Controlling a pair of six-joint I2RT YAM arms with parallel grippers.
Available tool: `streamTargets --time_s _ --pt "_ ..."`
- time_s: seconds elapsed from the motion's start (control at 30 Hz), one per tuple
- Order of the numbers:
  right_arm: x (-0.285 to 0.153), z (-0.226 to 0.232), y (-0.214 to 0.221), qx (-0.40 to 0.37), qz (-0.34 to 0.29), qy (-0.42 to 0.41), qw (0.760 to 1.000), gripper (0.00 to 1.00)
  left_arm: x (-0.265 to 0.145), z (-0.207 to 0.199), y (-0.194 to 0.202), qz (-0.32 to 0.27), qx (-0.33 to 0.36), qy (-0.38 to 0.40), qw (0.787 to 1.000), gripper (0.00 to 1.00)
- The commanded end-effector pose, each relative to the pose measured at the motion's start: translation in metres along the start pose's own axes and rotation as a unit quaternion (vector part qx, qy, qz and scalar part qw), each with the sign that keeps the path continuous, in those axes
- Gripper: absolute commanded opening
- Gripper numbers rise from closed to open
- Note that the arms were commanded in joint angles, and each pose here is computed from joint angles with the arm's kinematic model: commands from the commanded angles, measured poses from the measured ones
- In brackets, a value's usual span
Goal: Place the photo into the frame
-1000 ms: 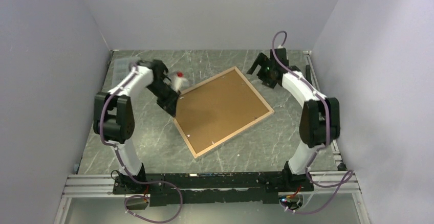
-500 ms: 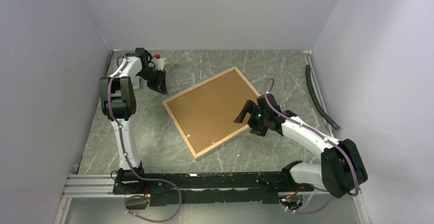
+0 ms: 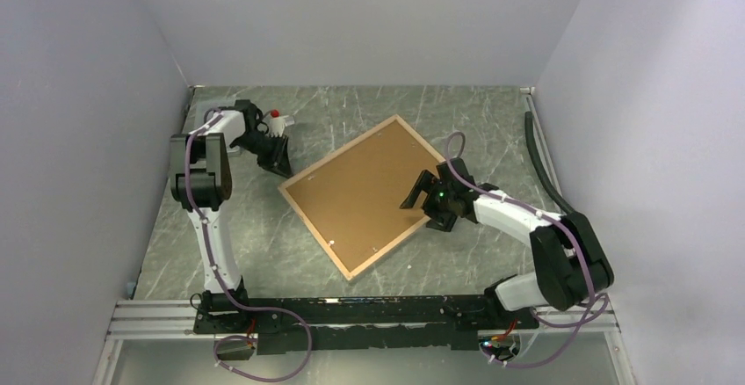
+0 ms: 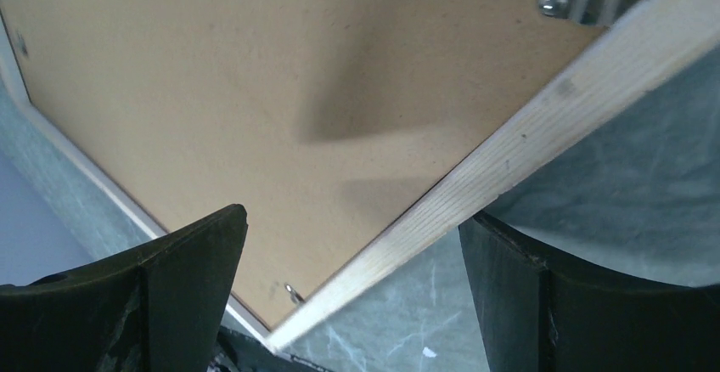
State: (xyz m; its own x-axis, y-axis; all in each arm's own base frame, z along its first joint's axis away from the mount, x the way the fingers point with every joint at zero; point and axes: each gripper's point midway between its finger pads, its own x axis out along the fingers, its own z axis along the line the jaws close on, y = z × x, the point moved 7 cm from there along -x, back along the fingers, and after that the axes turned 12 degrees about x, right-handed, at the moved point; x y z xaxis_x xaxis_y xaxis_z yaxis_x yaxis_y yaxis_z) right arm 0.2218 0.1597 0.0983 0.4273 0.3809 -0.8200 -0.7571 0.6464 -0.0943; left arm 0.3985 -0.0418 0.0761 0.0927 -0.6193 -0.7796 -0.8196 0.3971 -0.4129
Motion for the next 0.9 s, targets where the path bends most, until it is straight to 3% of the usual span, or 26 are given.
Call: streamTargets --time_s 0.0,0.3,0.53,0.67,0.87 --pt "0.0 0.026 -0.036 -0.02 -0.05 -0.046 0.998 1.0 -0.007 -0.032 0.034 0.036 0.03 0.035 0.998 0.23" --pt "0.008 0.044 -0.073 -0.037 -0.067 -0.047 0.996 1.0 -0.009 -0.062 0.081 0.071 0.044 0.065 0.994 0.23" --pt "-0.021 0.051 -0.087 -0.027 -0.139 -0.022 0.99 1.0 -0.038 -0.06 0.072 0.048 0.018 0.028 0.998 0.24" --pt "-0.038 0.066 -0.072 -0.042 -0.154 -0.071 0.985 0.99 -0.057 -0.063 0.054 0.002 0.001 0.042 0.999 0.25" --pt "-0.012 0.109 -0.013 -0.1 -0.073 -0.151 0.981 0.94 -0.037 -0.068 0.049 -0.005 -0.022 0.104 0.994 0.29"
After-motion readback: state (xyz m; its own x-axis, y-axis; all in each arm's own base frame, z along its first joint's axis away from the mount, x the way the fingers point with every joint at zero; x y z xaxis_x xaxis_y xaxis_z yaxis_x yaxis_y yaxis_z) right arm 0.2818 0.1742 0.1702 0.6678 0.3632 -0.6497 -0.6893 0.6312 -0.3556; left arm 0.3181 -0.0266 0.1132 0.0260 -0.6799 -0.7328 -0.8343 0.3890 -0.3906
